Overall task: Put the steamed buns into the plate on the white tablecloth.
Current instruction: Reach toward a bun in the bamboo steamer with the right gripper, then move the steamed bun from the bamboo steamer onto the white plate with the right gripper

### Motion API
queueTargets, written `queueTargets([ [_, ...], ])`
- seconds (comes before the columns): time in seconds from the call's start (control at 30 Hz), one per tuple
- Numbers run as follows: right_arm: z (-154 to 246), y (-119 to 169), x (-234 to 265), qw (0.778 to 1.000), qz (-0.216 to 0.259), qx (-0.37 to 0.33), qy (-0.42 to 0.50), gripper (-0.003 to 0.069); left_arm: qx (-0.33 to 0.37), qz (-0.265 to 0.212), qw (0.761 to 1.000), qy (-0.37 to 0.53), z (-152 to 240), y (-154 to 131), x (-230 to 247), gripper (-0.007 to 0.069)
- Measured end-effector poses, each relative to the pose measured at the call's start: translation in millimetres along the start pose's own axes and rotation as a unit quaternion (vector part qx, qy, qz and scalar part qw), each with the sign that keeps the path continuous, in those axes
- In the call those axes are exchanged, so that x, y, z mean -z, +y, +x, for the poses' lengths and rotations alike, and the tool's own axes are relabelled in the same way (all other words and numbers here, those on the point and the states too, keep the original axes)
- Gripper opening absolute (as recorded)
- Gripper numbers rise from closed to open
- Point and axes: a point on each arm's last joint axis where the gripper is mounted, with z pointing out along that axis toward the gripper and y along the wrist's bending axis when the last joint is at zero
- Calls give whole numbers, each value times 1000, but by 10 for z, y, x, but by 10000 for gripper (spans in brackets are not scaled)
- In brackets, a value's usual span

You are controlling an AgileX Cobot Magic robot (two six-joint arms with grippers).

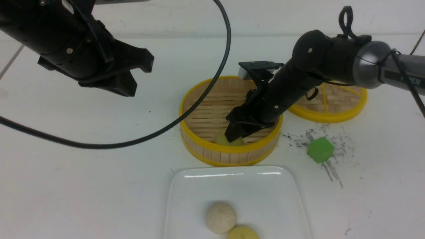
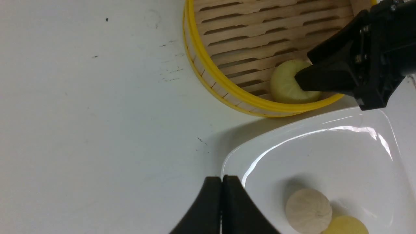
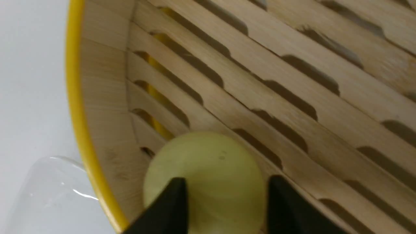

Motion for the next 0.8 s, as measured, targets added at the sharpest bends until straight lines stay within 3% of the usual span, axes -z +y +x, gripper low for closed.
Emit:
queueTargets([
  [0.07,-1,1,0,1000,0,6,0,144,0,0,1000,2,-2,1,-13,20],
  [0.1,-2,1,0,1000,0,10,-1,45,0,0,1000,2,-2,1,-14,20],
  [0.17,-6,-7,15,1000,0,11,-1,8,1,0,1000,4,1,1,-18,20],
  [0.3,-23,-15,202,1000,-3,12,-4,6,1,0,1000,7,7,2,-18,22],
  [0.43,-45,58,753,999,1,26,-19,8,1,0,1000,8,8,2,-18,22],
  [0.6,287,396,1377,999,-24,22,19,12,1,0,1000,8,8,2,-18,22],
  [0.8,917,591,943,997,-30,8,72,18,0,-1,1000,8,8,3,-18,22],
])
